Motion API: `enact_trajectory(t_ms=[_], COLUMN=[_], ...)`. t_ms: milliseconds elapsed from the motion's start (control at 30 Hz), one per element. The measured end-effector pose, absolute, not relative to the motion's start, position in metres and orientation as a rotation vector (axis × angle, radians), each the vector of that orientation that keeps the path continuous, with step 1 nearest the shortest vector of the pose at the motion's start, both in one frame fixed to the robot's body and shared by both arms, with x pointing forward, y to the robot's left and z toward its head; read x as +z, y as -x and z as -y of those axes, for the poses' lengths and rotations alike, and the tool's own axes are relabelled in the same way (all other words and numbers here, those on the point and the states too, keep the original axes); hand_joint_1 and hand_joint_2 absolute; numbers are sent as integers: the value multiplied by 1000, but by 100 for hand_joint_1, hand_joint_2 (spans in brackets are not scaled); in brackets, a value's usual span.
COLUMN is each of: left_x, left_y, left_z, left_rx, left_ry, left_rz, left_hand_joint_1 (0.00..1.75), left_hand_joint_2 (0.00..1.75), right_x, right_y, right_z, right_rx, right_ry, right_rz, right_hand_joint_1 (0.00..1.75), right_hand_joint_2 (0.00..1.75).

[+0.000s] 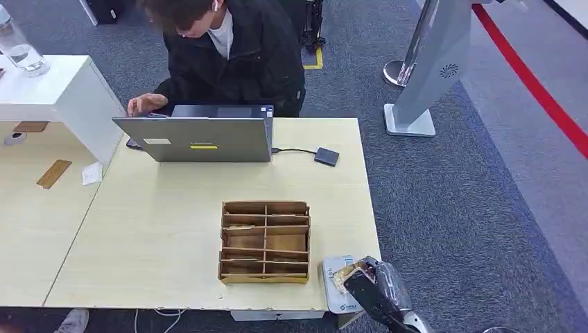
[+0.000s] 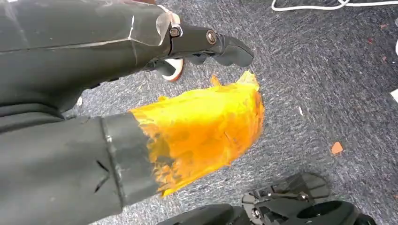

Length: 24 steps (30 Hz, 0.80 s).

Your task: Pass the card to the sensor for recognition and then transmit it.

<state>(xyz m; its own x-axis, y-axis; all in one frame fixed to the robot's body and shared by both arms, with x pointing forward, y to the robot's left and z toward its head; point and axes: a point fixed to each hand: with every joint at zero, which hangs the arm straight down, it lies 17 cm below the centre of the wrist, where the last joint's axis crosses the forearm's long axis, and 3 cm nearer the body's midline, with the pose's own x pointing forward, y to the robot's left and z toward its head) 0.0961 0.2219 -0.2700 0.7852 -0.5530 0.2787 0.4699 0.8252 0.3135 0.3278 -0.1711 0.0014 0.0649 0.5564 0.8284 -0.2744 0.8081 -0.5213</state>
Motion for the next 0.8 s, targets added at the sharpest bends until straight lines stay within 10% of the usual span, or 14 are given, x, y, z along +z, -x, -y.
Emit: enact_trajectory(t_ms=[800], left_x=[-270], left_y=[-95], left_z=[-220], left_rx=[-553], left_ry=[-232], left_rz=[369], left_hand_joint_1=[0], left_hand_joint_2=[0], right_x=[-8], right_y=[-334], right_z=[166], right_rx=[648], right_ry=[281], right_rz=[1347], right_hand_joint_1=[175], right_hand_joint_2=[175])
